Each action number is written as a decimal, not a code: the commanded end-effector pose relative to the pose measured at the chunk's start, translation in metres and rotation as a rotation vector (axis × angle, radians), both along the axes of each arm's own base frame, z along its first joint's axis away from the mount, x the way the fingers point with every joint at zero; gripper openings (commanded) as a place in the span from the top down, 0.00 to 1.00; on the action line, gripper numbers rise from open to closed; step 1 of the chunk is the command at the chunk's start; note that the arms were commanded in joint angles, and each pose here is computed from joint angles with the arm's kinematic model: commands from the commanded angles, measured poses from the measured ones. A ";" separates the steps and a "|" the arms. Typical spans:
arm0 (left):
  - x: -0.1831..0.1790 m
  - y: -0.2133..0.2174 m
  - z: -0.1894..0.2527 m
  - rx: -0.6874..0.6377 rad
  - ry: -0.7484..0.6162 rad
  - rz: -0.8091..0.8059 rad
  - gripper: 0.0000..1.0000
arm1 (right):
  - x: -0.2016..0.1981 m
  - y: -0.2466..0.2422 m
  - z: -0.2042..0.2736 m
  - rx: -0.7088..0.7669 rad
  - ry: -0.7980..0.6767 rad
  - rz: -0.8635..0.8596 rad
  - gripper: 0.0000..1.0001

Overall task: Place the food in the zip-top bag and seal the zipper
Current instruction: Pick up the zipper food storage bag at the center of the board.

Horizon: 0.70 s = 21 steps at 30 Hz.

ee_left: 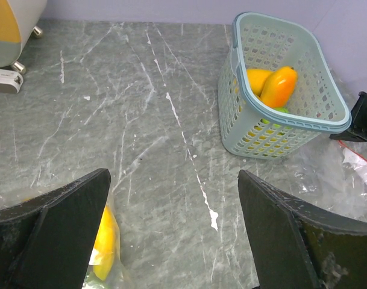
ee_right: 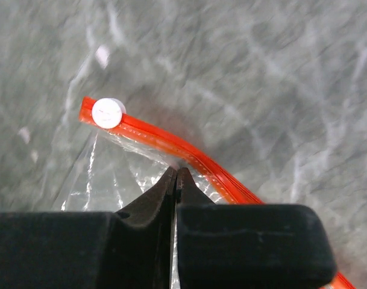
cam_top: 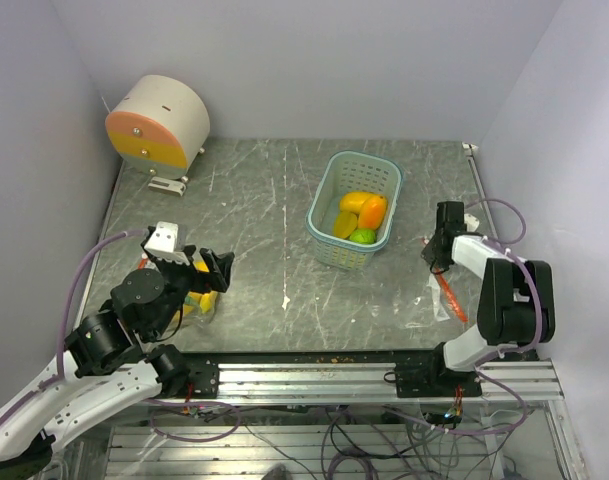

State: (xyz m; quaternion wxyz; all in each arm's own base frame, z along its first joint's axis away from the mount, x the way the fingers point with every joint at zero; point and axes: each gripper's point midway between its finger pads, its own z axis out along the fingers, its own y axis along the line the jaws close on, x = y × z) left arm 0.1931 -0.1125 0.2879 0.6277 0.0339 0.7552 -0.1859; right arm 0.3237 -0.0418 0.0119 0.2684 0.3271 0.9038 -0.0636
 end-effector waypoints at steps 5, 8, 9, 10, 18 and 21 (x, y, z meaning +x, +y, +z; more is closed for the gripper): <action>0.000 -0.003 0.000 -0.013 0.014 -0.007 0.03 | 0.017 0.061 0.079 0.233 -0.299 0.194 1.00; 0.000 -0.006 0.001 -0.012 0.014 -0.018 0.02 | 0.018 0.058 0.123 0.196 -0.363 0.188 1.00; 0.000 -0.007 0.002 -0.011 0.013 -0.021 0.02 | 0.017 0.057 0.135 0.186 -0.380 0.193 1.00; 0.001 -0.008 0.001 -0.008 0.013 -0.024 0.02 | 0.015 0.057 0.144 0.178 -0.388 0.196 1.00; 0.002 -0.018 0.006 -0.022 -0.001 -0.056 0.01 | 0.005 0.082 0.175 0.234 -0.464 0.306 1.00; 0.004 -0.027 0.012 -0.040 -0.018 -0.086 0.01 | 0.003 0.087 0.219 0.213 -0.563 0.341 1.00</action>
